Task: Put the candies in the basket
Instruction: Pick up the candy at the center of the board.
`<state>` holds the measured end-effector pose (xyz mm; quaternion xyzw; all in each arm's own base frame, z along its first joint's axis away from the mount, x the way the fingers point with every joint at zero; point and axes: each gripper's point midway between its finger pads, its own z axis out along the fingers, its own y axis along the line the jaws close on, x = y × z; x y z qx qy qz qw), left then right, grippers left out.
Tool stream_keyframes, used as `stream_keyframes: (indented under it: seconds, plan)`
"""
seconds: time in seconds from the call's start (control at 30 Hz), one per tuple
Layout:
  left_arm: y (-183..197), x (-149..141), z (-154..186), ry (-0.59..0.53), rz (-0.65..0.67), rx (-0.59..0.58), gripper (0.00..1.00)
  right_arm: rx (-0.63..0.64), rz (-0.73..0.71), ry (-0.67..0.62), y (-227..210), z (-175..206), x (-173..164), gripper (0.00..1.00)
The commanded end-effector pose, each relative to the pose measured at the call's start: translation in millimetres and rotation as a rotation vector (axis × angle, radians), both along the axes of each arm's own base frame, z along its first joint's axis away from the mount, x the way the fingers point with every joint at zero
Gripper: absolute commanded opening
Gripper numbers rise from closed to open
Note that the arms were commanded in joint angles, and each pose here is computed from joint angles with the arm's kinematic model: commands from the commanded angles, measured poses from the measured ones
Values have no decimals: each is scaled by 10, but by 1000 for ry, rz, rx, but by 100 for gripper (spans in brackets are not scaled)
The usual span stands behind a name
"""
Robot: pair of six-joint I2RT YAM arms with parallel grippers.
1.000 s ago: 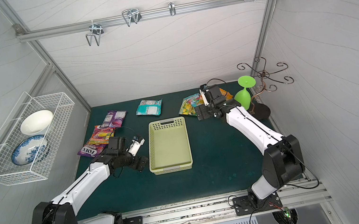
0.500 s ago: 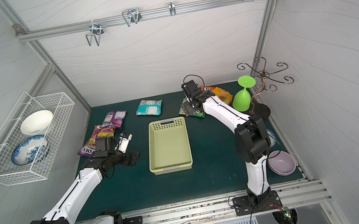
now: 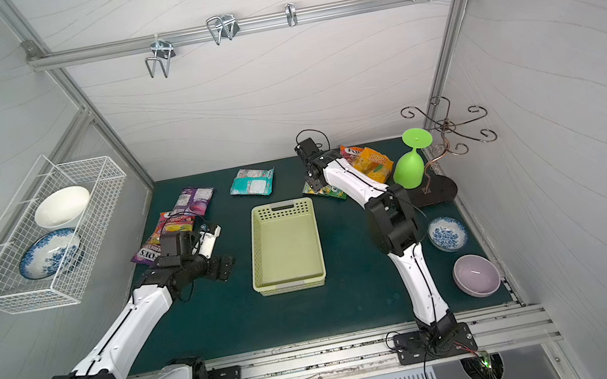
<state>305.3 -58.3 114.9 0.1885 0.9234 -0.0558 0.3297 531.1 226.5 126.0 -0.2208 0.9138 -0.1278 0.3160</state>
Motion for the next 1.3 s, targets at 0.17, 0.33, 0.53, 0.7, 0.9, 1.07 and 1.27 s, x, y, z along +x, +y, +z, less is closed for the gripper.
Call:
stream_keyframes:
  seconds: [0.17,0.33,0.53,0.7,0.9,1.07,1.27]
  plan:
    - [-4,178,262,-72,21,-17,98,-91,17,-2,28,-256,207,73]
    - [-5,174,268,-69,22,-8,98,-112,11,-15,-15,-377,324,68]
    - [-14,182,258,-64,20,0,98,-140,19,-11,-142,-507,452,54]
    - [-28,195,238,-58,18,-4,98,-159,41,-20,-146,-584,501,45]
    - [-29,198,241,-62,16,-4,98,-166,55,-15,-150,-564,489,9]
    - [-46,195,286,-77,14,-17,98,-155,74,-66,-106,-212,458,0]
    - [-31,199,377,-100,26,-19,99,-127,112,-127,-72,260,347,0]
